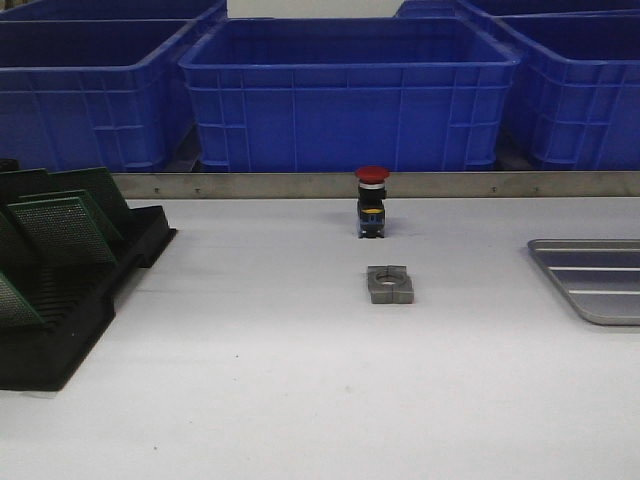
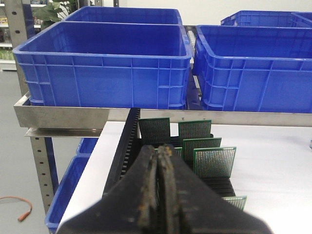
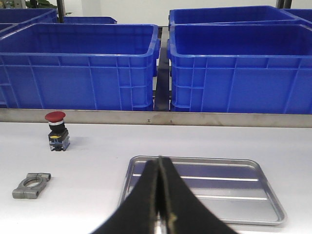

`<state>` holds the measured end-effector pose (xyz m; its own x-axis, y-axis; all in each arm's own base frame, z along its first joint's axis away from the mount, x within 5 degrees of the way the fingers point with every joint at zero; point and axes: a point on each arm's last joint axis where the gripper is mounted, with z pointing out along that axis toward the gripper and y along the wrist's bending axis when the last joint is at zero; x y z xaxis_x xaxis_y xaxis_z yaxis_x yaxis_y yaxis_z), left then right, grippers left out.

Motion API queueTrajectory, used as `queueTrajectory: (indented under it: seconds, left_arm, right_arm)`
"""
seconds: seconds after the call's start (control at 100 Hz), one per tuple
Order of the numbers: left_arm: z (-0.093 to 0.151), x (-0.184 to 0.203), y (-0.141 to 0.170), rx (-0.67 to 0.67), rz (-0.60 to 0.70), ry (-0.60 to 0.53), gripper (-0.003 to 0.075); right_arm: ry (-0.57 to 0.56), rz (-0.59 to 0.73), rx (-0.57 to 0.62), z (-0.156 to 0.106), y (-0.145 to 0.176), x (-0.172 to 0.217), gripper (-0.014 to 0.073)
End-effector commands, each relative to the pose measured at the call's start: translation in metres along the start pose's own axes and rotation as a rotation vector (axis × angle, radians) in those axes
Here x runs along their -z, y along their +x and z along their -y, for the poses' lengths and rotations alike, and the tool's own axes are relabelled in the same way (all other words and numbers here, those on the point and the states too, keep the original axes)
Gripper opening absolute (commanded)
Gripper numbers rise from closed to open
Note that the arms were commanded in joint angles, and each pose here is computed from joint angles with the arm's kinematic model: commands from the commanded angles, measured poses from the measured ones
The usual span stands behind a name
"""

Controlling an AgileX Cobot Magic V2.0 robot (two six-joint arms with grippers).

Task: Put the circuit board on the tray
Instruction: 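Lower the left gripper into the black rack onto a green circuit board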

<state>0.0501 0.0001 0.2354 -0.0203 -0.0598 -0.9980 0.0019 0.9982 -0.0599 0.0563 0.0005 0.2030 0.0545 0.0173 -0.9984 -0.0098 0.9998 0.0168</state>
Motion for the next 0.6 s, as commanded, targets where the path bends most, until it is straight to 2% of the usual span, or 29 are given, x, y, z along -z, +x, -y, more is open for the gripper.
queueTrajectory:
  seconds: [0.0,0.31,0.41,0.51,0.59]
  left_arm:
    - [0.002,0.002,-0.032,-0.006,0.019,0.003,-0.0020]
    - [0.004,-0.029,-0.072,-0.008,-0.331,-0.026,-0.0020]
    - [0.005,-0.042,-0.079,-0.071,-0.446,-0.007,-0.0016]
    - [0.010,-0.056,-0.086,-0.165,-0.516,0.059,0.0064]
    - [0.014,-0.068,-0.088,-0.288,-0.557,0.141,0.0198]
  right_arm:
    - [-0.001,0.112,0.018,0.000,-0.013,0.003,-0.0060]
    - [-0.001,0.112,0.018,0.000,-0.013,0.003,-0.0060]
    - [-0.001,0.112,0.018,0.000,-0.013,0.003,-0.0060]
    - [-0.001,0.112,0.018,0.000,-0.013,0.003,-0.0060]
    - [-0.001,0.112,0.018,0.000,-0.013,0.003,-0.0060]
